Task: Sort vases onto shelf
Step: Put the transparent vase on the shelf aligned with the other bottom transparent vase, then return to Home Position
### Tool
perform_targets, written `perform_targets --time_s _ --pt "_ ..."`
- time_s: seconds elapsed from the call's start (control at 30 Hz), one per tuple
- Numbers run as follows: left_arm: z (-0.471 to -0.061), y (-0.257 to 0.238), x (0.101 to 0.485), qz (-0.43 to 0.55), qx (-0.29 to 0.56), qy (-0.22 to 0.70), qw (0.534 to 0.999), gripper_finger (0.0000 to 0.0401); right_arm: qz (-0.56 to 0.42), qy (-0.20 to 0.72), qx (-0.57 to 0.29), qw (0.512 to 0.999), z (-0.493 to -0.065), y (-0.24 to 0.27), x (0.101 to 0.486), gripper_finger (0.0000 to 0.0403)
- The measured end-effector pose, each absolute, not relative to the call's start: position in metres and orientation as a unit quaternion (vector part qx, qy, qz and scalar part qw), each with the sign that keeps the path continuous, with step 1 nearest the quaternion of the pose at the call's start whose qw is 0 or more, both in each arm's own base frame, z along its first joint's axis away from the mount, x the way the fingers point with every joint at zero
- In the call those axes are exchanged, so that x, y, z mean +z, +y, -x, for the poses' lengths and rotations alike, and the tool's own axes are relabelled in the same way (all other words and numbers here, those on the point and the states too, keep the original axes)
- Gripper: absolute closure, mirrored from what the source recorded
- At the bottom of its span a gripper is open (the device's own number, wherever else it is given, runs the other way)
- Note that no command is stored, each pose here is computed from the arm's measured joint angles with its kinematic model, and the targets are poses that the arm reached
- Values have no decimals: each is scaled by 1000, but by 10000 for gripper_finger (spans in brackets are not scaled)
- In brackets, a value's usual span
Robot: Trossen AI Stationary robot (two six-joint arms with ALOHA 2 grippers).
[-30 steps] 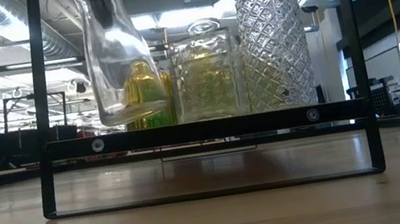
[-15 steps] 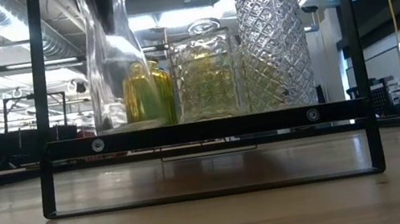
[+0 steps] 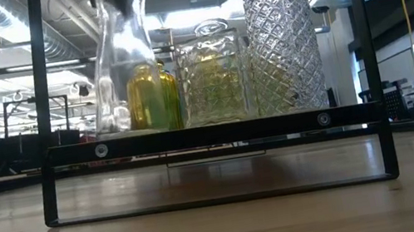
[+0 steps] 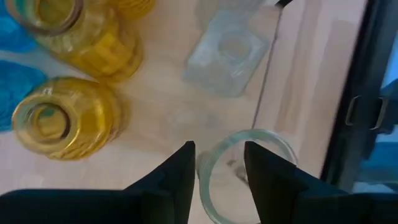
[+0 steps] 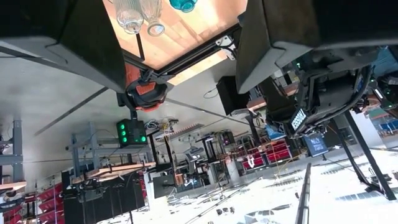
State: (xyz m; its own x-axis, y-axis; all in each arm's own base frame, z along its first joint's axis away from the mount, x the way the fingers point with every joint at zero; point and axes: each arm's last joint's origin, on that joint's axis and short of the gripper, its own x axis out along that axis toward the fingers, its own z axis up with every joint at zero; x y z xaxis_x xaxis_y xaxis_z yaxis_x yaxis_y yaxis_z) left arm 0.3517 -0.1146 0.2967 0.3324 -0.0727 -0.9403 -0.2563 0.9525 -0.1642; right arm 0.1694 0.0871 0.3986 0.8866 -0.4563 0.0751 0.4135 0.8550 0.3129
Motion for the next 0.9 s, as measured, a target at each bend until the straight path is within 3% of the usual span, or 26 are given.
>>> perform_targets --time_s 0.5,0.9 --pt "-350 -93 313 168 83 555 811 270 -145 -73 -226 960 -169 87 399 142" --pt "-332 -54 404 153 155 442 870 275 -107 -108 -202 967 -167 86 412 142"
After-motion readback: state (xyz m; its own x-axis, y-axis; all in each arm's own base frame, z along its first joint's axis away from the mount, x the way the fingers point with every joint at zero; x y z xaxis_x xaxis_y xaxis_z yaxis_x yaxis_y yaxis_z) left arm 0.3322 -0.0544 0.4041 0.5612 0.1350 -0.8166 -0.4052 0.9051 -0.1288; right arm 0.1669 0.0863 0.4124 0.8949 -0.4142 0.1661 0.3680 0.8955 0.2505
